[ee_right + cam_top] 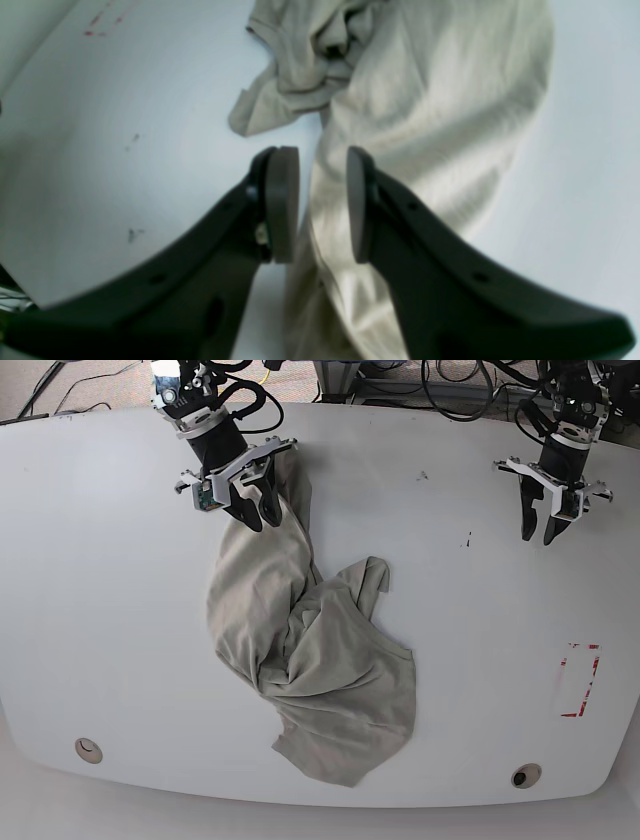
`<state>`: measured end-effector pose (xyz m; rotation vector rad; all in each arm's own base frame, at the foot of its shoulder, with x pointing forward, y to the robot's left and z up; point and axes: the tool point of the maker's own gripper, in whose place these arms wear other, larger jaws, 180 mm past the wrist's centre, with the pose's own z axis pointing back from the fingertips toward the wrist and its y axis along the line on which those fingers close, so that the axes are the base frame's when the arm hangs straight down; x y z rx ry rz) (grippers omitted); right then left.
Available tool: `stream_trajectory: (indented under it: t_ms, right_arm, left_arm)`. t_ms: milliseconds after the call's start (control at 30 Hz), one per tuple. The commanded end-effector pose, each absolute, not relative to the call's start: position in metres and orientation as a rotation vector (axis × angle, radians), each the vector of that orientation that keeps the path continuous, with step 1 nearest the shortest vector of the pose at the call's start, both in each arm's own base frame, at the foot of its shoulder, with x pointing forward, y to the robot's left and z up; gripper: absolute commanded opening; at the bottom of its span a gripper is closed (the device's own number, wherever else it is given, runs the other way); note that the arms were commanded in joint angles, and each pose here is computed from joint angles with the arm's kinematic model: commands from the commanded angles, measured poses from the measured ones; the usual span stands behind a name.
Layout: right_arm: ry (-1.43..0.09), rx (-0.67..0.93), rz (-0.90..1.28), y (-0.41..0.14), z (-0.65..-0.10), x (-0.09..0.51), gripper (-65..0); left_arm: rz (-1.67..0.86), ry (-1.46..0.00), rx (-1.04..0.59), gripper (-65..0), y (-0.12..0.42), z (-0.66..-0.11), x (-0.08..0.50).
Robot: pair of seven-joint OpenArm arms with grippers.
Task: Layout the t-shirt on the table in an organized manner, then fold the t-shirt properly
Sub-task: 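Lower the right gripper onto the bunched shirt fabric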
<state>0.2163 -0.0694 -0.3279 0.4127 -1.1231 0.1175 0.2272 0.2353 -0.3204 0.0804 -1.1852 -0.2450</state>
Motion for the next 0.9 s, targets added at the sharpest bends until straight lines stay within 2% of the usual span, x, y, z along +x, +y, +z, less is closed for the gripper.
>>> stream_trajectory:
  t_ms: [0, 100, 200, 467, 867]
  right_arm:
    - [-1.157, 0.403, 0.105, -0.071, -0.319, 0.22, -44.1]
    - [-1.164, 0.398, 0.105, -0.07, -0.317, 0.225, -41.5]
    - [-1.104, 0.397, 0.124, -0.067, -0.326, 0.222, -38.4]
    - [-0.994, 0.394, 0.176, -0.061, -0.342, 0.212, -30.6]
    - [-0.936, 0.246, 0.466, -0.04, -0.363, 0.187, -34.7]
  left_arm:
    - [-0.273, -1.232, 0.052, -39.0, 0.228, -0.309, 0.232]
    - [-0.298, -1.261, 0.032, -34.9, 0.221, -0.302, 0.242]
    - [-0.305, -1.276, 0.024, -32.8, 0.218, -0.298, 0.247]
    - [-0.311, -1.282, 0.025, -32.1, 0.217, -0.296, 0.248]
    - [-0.31, -1.271, 0.025, -32.4, 0.218, -0.299, 0.244]
